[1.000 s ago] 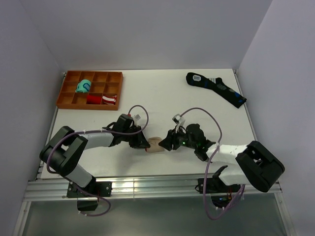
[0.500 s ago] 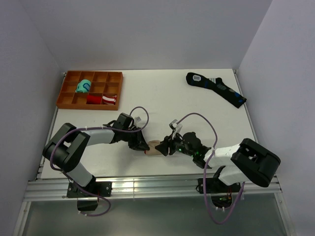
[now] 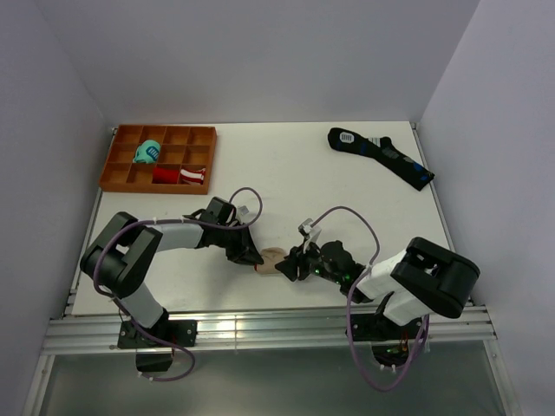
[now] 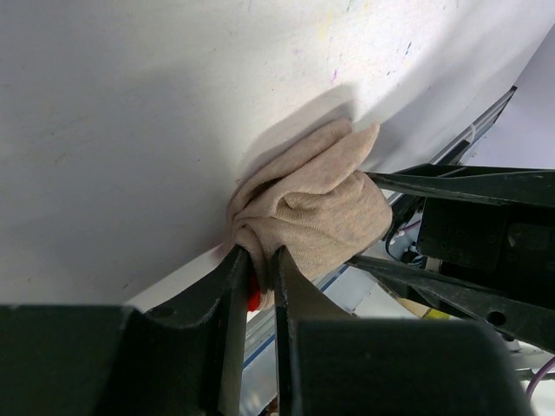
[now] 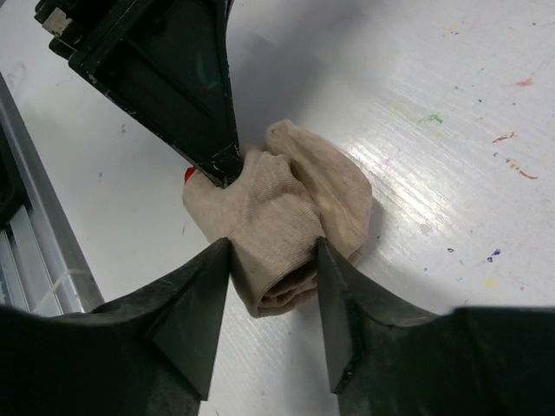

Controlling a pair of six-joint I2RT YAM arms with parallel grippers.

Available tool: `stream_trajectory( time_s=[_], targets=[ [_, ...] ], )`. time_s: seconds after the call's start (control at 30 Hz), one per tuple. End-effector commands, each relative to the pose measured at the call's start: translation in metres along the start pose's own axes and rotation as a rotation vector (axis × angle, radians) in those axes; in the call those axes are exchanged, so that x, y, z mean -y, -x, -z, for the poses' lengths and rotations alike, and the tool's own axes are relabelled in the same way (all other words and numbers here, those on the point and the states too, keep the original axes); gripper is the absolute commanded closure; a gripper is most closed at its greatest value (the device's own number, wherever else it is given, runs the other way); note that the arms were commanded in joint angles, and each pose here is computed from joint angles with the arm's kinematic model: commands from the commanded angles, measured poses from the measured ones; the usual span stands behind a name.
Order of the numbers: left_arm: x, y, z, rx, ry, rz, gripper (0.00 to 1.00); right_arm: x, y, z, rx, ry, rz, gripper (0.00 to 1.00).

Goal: Roll the socks
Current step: Roll the sock at the center of the board.

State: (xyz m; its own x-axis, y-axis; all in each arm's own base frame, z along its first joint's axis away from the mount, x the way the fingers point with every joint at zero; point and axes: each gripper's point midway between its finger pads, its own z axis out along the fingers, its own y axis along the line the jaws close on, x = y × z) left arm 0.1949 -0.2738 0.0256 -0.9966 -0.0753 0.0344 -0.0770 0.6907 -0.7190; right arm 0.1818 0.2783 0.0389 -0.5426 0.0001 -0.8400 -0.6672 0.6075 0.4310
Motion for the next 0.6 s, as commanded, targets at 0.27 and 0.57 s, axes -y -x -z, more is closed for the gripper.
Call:
stream_trajectory(
  time_s=[0.27, 0.57],
  targets=[
    [-0.016, -0.002, -0.005, 0.011, 0.041, 0.015, 0.94, -0.004, -0.008, -0.007, -0.043, -0.004, -0.067, 0.83],
    [-0.004, 0.003, 0.000, 0.096, -0.052, -0.009, 0.75, 0.002, -0.035, -0.006, -0.255, -0.065, -0.213, 0.94]
  ],
)
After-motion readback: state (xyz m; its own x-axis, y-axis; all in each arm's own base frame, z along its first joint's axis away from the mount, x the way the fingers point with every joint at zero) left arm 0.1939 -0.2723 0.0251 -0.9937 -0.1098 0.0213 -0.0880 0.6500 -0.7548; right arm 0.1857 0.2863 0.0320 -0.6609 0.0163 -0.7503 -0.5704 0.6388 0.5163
